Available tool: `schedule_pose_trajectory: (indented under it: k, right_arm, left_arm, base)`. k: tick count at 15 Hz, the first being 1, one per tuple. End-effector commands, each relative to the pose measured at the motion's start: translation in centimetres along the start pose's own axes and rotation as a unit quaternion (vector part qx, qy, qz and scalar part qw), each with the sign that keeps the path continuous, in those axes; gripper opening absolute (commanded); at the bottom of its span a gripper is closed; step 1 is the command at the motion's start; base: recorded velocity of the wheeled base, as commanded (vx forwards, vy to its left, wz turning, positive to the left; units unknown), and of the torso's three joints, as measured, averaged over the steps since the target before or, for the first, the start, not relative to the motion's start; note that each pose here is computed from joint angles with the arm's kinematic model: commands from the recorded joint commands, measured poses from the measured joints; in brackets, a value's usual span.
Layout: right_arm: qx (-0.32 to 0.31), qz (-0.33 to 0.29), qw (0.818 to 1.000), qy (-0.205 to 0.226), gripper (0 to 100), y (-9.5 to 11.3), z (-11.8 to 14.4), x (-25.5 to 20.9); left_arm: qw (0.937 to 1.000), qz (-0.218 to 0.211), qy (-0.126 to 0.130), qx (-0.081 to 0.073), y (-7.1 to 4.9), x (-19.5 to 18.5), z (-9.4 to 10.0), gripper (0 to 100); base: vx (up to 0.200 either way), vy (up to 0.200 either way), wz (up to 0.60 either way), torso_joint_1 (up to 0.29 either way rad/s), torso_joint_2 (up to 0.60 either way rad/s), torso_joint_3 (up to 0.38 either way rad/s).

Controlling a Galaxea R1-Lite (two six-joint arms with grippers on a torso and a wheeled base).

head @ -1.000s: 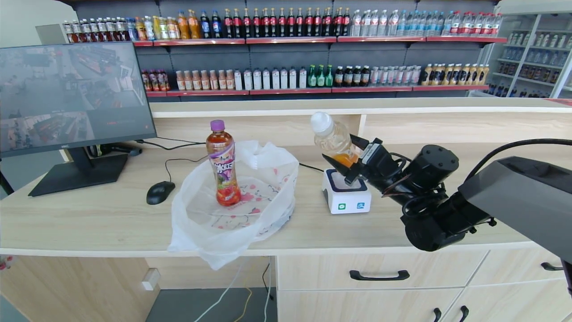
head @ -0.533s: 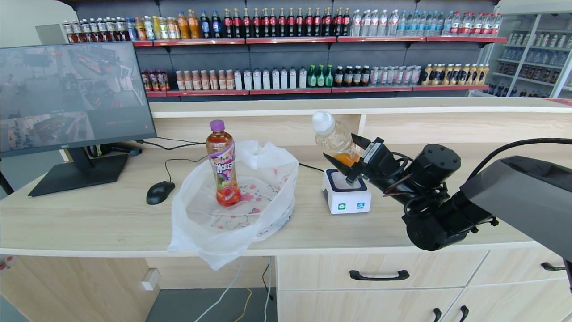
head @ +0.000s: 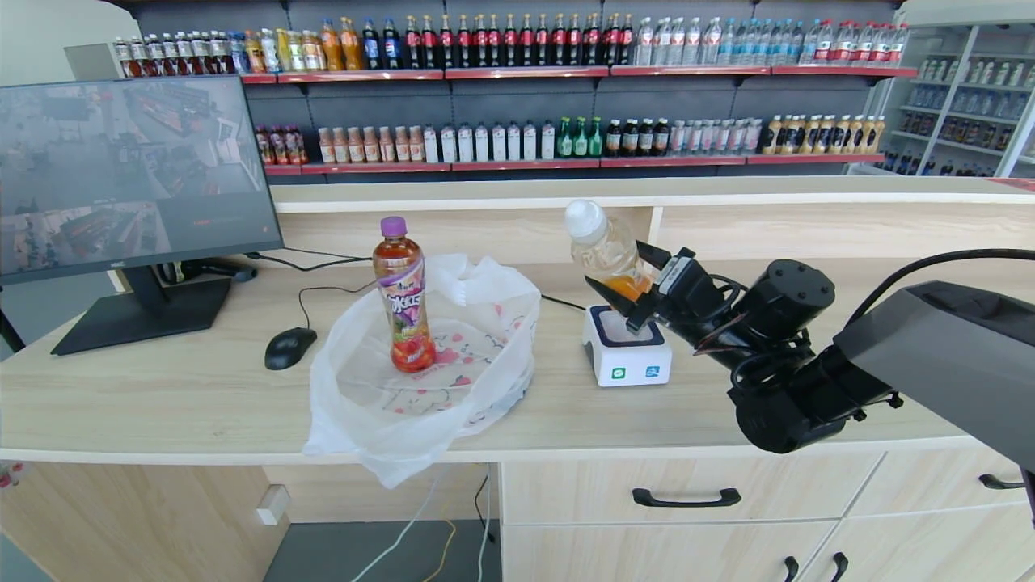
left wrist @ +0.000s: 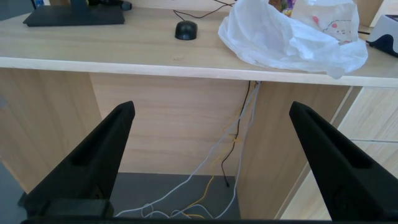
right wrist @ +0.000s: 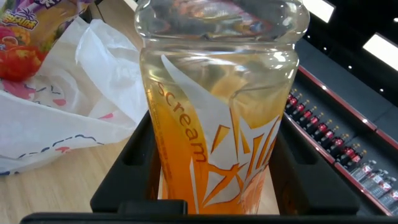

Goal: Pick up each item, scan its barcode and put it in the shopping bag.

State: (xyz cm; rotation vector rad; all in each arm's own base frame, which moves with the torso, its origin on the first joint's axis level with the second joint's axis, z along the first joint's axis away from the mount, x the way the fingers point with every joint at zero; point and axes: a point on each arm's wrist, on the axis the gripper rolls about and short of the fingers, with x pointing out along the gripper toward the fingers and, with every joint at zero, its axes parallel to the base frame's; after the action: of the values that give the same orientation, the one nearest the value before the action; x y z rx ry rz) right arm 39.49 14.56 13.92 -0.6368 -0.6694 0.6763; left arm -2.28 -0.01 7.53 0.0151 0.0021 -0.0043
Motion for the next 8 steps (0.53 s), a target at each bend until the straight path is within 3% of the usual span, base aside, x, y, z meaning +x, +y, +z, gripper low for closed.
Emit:
schedule_pose_trajectory:
  k: [1, 8]
  right_arm:
    - [0.000, 0.000, 1.000, -0.001, 0, -0.04, 0.07, 0.00]
    - [0.005, 0.000, 1.000, -0.002, 0, -0.03, 0.34, -0.03]
  left_arm:
    - [1.0000, 0.000, 0.000, 0.000, 0.00, 0.00, 0.00, 100]
    - [1.0000, 0.000, 0.000, 0.000, 0.00, 0.00, 0.00, 100]
  base:
    - [0.000, 0.000, 0.00, 0.000, 0.00, 0.000]
    - [0.000, 0.000, 0.00, 0.000, 0.00, 0.000]
